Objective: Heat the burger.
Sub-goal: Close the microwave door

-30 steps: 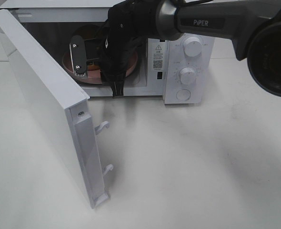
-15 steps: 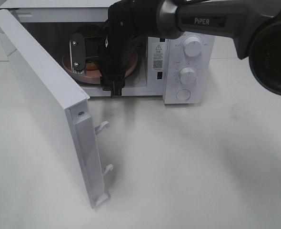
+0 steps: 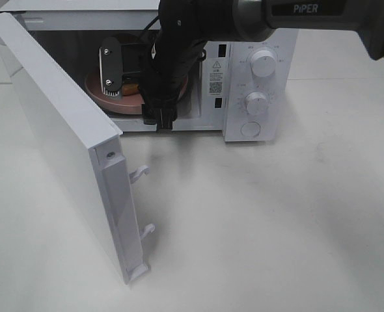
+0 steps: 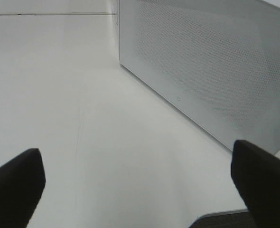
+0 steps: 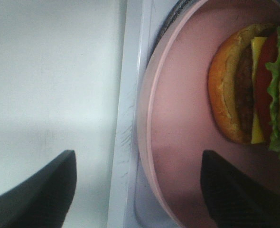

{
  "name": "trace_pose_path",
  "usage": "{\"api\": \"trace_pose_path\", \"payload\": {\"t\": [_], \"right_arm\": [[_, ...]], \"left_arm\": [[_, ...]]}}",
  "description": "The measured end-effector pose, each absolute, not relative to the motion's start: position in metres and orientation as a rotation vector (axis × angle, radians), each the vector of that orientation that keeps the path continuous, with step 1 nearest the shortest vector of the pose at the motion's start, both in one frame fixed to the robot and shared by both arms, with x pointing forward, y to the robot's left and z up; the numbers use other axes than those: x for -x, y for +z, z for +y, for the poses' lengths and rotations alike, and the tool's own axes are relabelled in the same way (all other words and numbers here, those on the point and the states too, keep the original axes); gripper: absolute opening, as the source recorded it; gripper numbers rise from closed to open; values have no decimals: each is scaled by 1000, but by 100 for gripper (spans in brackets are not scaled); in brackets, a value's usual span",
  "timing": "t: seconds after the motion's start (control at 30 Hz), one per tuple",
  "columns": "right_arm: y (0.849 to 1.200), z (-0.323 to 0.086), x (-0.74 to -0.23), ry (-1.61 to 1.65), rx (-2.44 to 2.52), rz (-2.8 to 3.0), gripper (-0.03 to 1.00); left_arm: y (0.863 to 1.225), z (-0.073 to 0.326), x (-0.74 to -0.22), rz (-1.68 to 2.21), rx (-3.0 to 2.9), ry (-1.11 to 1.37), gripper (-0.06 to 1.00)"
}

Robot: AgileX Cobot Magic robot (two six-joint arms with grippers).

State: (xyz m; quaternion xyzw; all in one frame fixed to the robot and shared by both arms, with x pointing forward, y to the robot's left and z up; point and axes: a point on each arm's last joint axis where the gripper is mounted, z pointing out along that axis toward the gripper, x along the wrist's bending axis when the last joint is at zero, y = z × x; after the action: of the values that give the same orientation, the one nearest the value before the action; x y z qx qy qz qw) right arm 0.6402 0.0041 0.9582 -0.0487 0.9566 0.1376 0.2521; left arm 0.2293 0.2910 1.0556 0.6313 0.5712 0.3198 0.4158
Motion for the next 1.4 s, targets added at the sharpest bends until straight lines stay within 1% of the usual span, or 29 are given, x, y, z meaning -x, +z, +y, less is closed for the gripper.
{"api": "trace_pose_path", "payload": {"t": [0.23,0.37,0.9,1.4], "right_arm": [[962,-4,-629,386,130,2593,74],[960,-8,-623,394,113,2596,74],[976,-40,-581,439,83,2569,74],[1009,-71,-541,497,-24,2548,74]], "left_arm": [[1056,291,-229,1435,-1585,803,99],[1056,291,-229,1435,-1585,803,99],[1056,291,-229,1435,-1585,803,99],[1056,291,-229,1435,-1585,803,99]]}}
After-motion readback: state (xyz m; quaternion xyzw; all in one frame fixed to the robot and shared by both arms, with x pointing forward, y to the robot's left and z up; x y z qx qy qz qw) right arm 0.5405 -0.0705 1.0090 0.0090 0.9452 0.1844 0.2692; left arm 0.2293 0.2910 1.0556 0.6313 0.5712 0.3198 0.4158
